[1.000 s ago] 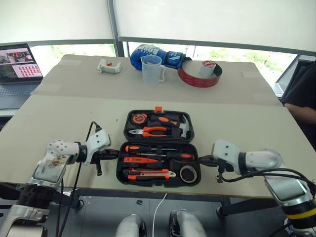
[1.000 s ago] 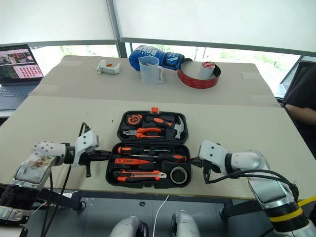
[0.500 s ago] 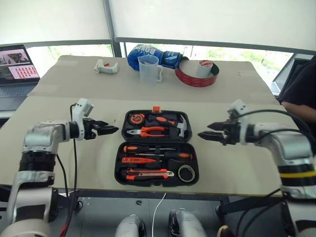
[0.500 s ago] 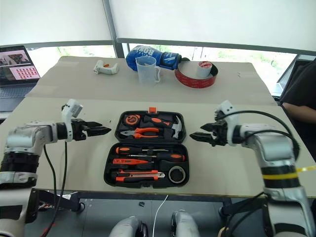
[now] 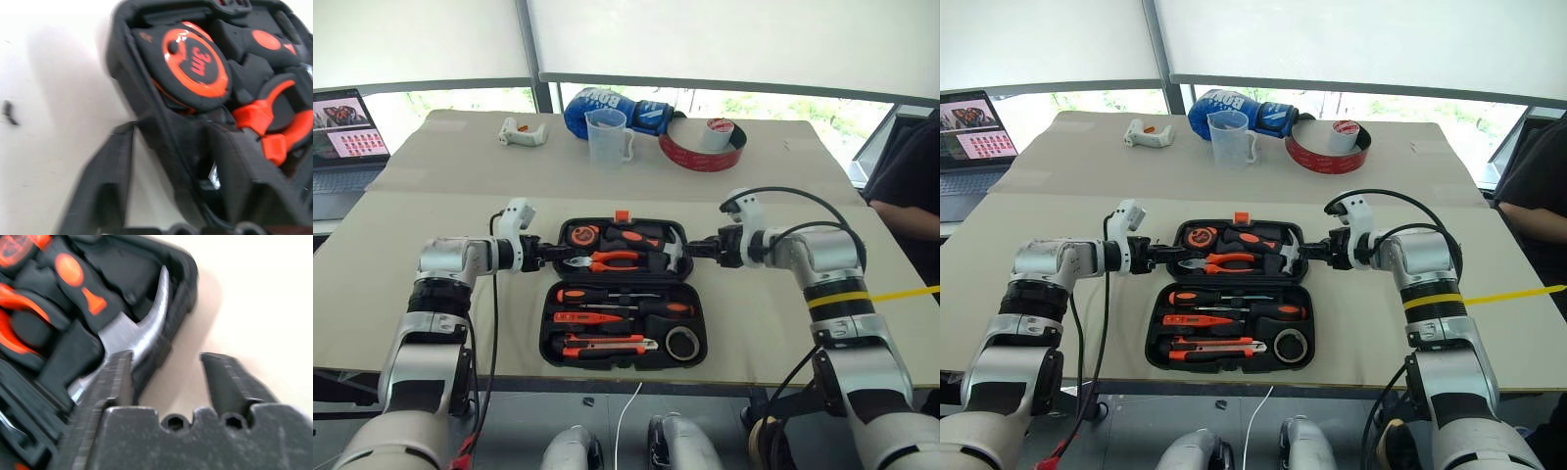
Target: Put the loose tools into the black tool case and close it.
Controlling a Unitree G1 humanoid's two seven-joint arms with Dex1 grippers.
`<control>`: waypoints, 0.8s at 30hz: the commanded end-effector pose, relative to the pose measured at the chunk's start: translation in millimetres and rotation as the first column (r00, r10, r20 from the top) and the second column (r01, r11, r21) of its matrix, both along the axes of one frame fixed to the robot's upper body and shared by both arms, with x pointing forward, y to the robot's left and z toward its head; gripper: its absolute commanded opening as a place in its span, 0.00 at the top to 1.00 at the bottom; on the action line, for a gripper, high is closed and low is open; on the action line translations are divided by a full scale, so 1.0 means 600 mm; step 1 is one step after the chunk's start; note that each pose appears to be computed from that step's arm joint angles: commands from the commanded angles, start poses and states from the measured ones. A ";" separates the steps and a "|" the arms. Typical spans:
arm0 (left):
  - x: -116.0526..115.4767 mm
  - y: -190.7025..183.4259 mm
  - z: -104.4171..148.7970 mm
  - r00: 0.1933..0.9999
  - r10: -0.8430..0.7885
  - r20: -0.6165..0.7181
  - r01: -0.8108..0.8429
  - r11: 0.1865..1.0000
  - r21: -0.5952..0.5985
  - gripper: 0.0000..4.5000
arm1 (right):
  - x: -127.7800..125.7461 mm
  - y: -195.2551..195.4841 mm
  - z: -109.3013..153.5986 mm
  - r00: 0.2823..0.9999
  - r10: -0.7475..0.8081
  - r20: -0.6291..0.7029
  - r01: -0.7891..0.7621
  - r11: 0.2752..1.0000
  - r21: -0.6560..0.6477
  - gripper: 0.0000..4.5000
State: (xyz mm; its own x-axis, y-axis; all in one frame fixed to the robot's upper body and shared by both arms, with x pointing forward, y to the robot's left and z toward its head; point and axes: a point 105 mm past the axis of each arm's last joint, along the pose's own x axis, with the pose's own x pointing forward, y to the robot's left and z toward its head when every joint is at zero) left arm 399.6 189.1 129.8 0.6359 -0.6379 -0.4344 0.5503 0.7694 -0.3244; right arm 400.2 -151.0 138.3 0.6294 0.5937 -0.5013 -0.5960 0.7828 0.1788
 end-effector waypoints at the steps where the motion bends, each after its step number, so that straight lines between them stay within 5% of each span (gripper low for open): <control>1: -0.001 0.001 0.001 1.000 -0.006 0.000 0.006 1.000 0.010 0.79 | 0.000 0.003 0.005 0.999 0.030 0.043 -0.028 0.998 -0.048 0.78; 4: -0.002 0.002 -0.001 1.000 -0.003 -0.003 0.004 1.000 0.008 0.98 | -0.003 0.009 0.000 0.998 0.054 0.037 -0.052 0.997 -0.058 0.99; 18: -0.006 -0.014 0.010 0.998 -0.043 0.035 0.044 0.999 -0.025 0.98 | 0.009 0.019 0.015 0.996 0.048 0.081 -0.041 0.996 -0.075 0.99; 24: 0.011 -0.021 0.086 0.926 -0.054 0.373 0.063 0.998 -0.011 0.98 | 0.020 0.029 0.083 0.951 0.050 0.307 -0.031 0.997 -0.069 0.99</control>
